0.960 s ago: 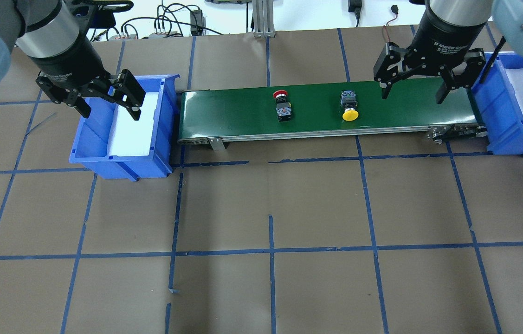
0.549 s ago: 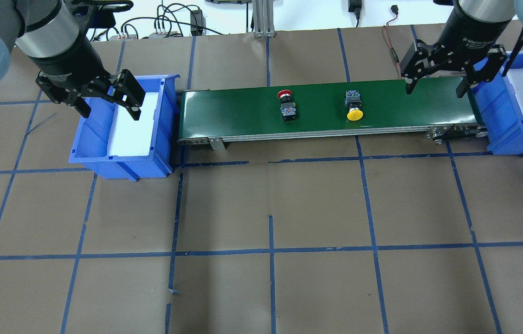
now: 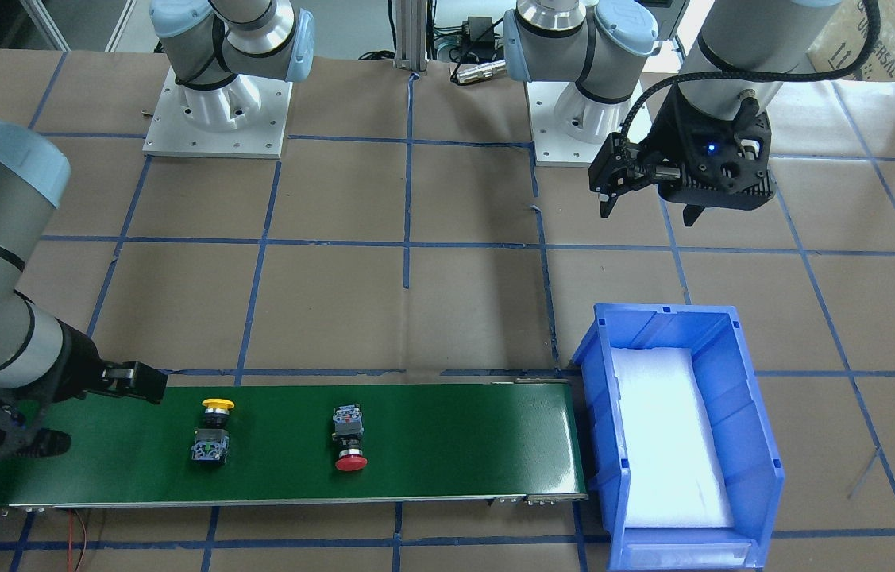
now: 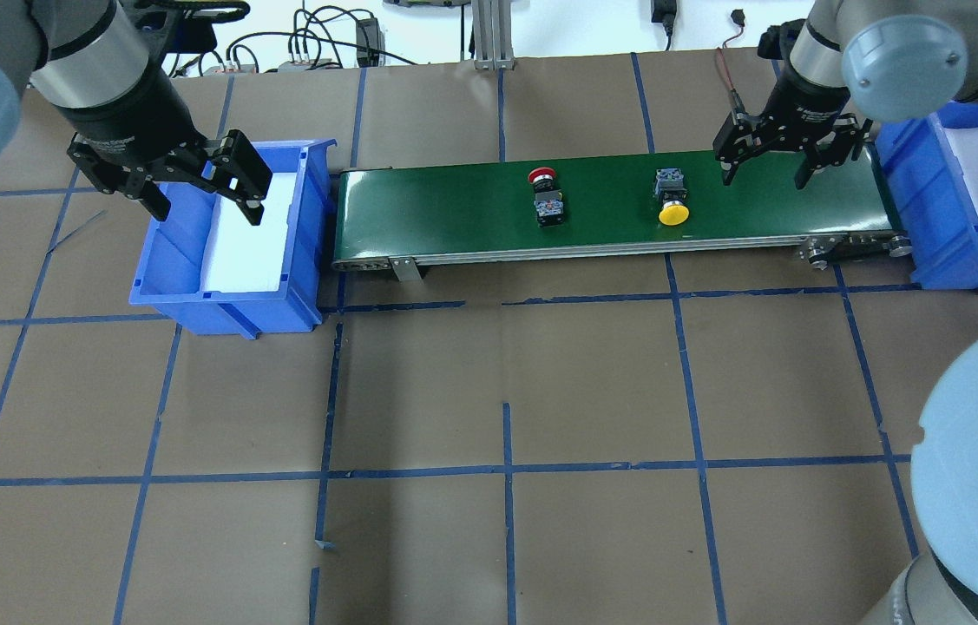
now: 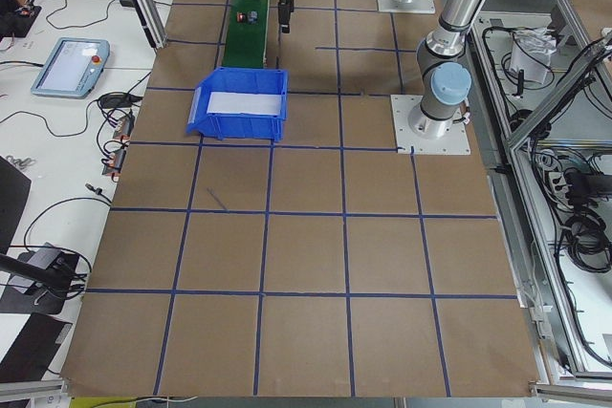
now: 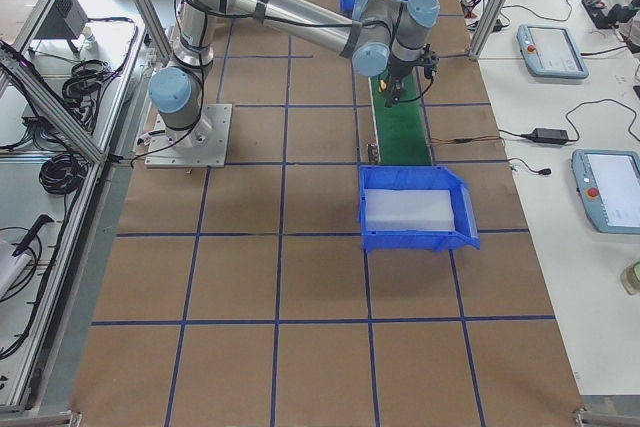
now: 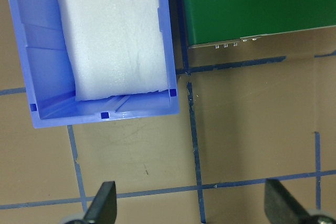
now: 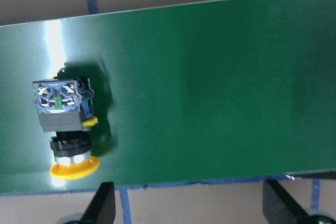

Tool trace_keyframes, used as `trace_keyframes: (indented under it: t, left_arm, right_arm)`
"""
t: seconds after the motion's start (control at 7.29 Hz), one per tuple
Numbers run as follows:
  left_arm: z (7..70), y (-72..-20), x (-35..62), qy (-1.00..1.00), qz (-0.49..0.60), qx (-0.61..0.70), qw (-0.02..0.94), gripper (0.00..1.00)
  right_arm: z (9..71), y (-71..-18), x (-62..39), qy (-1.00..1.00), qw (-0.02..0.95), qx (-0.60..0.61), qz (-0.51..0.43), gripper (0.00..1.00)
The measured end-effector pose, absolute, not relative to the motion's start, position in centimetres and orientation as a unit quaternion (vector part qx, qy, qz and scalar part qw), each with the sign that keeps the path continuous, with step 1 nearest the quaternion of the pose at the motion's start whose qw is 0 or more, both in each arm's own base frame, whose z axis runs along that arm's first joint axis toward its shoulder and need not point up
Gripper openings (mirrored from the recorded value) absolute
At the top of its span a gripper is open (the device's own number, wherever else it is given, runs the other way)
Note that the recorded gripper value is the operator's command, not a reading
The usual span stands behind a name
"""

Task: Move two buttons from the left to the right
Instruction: 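Lower the right gripper onto the yellow button on the conveyor and grasp it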

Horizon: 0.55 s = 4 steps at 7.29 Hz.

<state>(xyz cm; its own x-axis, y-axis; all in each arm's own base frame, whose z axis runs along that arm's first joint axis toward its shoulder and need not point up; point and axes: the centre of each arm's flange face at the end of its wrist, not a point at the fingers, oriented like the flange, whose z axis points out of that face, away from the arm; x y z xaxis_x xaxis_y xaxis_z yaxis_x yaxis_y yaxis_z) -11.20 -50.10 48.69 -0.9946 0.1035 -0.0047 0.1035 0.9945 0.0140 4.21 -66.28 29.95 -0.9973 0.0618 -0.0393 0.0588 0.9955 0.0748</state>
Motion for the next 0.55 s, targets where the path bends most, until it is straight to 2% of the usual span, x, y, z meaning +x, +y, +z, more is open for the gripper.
trace_keyframes:
  t: [0.55]
  left_arm:
    - [48.7,-50.1,-11.2,0.999,0.007,0.052,0.003,1.0]
  right_arm:
    - [28.1,-70.0,8.0,1.0,0.016,0.025,0.009,0.97]
